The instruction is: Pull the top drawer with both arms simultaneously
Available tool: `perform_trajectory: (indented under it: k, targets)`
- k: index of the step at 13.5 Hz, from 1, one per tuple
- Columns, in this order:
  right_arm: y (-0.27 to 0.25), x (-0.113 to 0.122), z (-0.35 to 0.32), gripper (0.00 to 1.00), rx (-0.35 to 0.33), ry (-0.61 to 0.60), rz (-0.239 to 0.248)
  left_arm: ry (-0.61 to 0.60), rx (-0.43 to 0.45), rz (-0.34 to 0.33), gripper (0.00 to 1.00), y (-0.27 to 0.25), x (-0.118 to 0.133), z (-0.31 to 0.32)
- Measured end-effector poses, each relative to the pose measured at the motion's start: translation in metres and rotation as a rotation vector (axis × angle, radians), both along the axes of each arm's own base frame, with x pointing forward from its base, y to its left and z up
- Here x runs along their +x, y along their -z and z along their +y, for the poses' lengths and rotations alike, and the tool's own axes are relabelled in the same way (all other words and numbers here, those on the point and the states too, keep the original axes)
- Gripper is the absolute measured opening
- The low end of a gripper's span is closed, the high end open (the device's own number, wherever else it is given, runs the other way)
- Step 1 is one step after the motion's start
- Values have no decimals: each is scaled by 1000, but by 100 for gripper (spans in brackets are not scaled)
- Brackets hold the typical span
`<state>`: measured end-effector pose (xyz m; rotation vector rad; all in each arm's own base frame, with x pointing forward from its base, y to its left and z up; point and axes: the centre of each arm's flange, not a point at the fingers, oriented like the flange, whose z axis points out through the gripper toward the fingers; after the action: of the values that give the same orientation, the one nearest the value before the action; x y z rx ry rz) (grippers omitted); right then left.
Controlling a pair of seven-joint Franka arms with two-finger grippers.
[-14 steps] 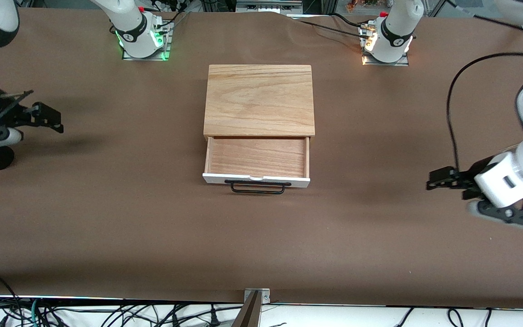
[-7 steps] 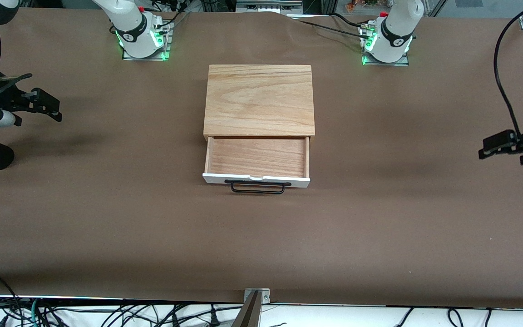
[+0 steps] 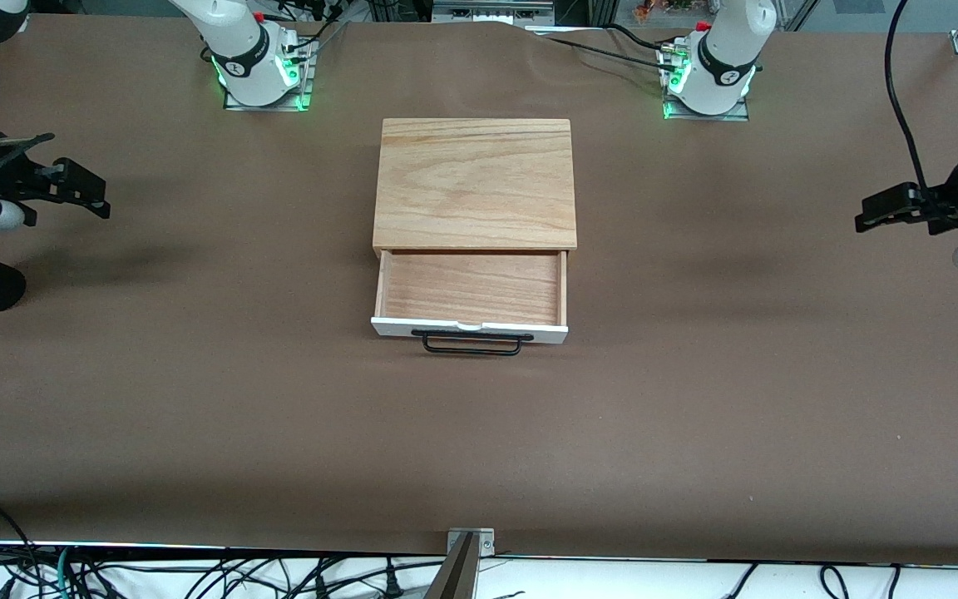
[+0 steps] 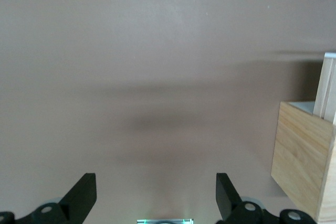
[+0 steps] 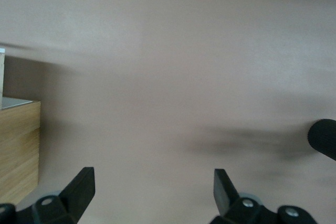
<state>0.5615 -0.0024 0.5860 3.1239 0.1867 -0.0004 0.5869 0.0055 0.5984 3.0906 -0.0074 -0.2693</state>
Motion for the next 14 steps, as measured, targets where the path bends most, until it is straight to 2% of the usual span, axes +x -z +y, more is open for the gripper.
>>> perform_trajectory:
  k: [4,14]
  targets:
    - [0,0,-4,100,0,8,4,4,-3,-14,100,5,-13,-3]
    - [1,0,-3,100,0,8,4,22,-4,-43,100,2,-9,-13]
